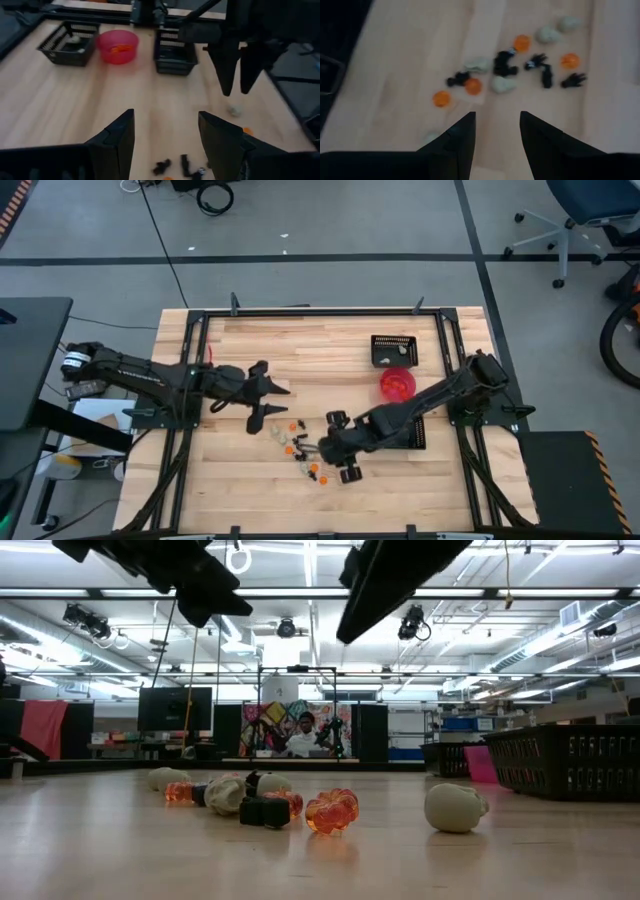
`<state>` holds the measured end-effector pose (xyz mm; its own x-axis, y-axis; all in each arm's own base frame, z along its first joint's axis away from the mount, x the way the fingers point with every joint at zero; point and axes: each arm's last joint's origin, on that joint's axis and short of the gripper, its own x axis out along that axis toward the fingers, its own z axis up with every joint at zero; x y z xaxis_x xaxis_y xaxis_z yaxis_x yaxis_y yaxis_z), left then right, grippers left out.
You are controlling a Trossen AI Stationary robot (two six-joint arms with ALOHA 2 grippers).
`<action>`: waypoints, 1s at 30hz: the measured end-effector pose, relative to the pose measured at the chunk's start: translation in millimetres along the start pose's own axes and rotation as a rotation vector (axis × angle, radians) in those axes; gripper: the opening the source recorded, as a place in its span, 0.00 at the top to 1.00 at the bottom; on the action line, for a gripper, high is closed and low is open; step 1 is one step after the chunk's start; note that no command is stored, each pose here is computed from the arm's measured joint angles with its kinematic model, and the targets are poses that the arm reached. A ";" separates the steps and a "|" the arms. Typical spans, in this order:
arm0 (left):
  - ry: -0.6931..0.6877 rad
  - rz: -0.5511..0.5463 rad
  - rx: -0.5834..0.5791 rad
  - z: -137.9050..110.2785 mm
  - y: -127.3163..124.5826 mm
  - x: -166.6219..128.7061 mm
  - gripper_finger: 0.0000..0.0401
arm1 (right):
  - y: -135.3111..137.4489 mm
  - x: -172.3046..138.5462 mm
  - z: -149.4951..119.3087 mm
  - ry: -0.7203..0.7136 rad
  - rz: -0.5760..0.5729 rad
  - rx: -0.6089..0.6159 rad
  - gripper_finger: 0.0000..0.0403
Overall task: Sort Halloween decoration
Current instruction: Put the white skull toy into the top black bin
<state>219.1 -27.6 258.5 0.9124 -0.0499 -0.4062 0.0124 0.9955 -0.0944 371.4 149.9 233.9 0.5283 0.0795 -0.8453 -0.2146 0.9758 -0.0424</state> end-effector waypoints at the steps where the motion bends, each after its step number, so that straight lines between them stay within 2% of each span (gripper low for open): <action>1: 0.001 -0.010 -0.009 -0.4 -2.4 -0.2 0.52 | 4.8 1.1 -0.3 -0.002 0.006 -0.010 0.61; 8: -0.007 -0.017 -0.071 -2.5 -19.9 -2.2 0.52 | 38.9 13.8 -9.5 0.023 0.045 -0.084 0.60; 15: -0.014 -0.009 -0.072 -7.3 -36.6 7.8 0.52 | 69.8 37.4 -22.1 0.055 0.070 -0.165 0.53; 23: -0.033 -0.022 -0.090 -10.9 -43.6 26.7 0.52 | 79.4 53.1 -33.0 0.114 0.062 -0.167 0.46; 30: -0.020 -0.009 -0.120 -14.0 -43.5 30.6 0.52 | 79.3 68.8 -42.9 0.171 0.024 -0.183 0.47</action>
<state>240.8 -73.6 237.5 0.9206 -0.0564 -0.3865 -0.0271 0.9779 -0.2071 355.5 224.0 149.6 0.3783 0.0510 -0.9243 -0.3788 0.9196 -0.1043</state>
